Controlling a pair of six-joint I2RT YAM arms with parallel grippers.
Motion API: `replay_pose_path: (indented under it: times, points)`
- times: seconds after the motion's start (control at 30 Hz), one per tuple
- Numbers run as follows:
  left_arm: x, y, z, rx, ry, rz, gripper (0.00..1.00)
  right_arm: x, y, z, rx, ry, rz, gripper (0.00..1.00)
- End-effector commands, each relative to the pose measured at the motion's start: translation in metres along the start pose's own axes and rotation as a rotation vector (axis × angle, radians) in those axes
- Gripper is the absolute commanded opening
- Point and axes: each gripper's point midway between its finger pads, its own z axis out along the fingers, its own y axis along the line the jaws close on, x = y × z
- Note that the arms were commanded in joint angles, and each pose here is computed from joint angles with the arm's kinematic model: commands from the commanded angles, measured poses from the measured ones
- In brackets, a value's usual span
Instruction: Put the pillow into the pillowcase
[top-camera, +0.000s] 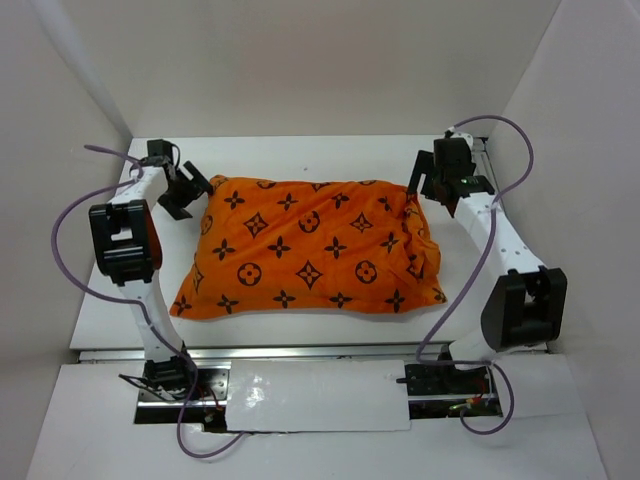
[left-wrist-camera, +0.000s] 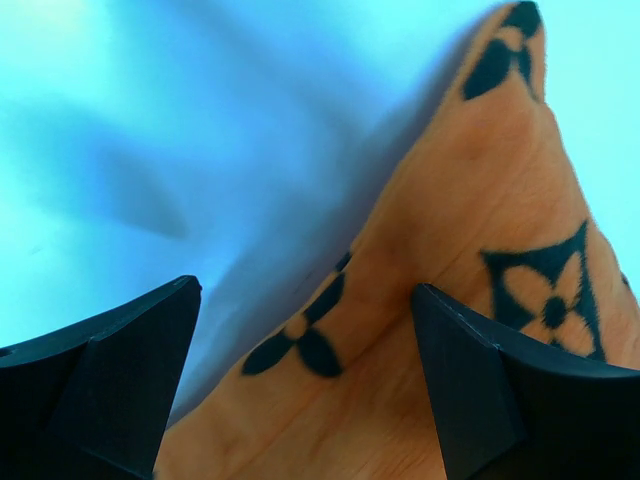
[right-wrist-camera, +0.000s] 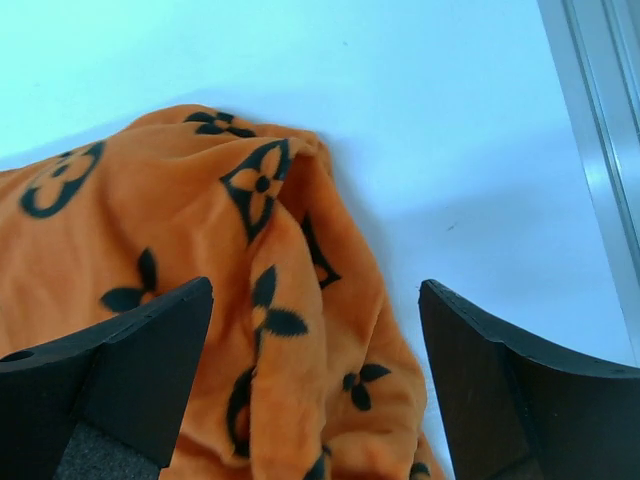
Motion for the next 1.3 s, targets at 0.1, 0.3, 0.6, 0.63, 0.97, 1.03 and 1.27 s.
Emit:
replay_pose_path:
  times: [0.1,0.3,0.6,0.63,0.97,1.03,1.27]
  points:
    - [0.003,-0.047,0.019,0.117,0.019,0.068,1.0,-0.03,-0.01,0.026,0.01,-0.067,0.049,0.91]
    - [0.033,-0.051,0.048,0.069,0.061,0.124,1.0,-0.027,-0.015,0.062,0.013,-0.03,0.13,0.95]
    - [0.058,-0.057,0.061,0.11,0.093,0.166,0.0,-0.008,-0.017,0.114,0.024,0.036,0.22,1.0]
    - [0.052,-0.058,0.059,0.112,0.057,0.17,0.0,-0.009,-0.026,0.12,0.024,0.037,0.246,1.0]
    - [0.003,-0.082,-0.036,0.225,-0.177,0.192,0.0,0.024,0.011,0.159,-0.22,0.166,0.322,0.61]
    - [-0.007,-0.09,-0.06,0.246,-0.232,0.204,0.0,0.029,0.02,0.154,-0.286,0.17,0.31,0.14]
    - [-0.078,-0.121,-0.154,0.262,-0.439,0.229,0.0,-0.111,0.021,0.117,-0.304,-0.127,0.195,0.0]
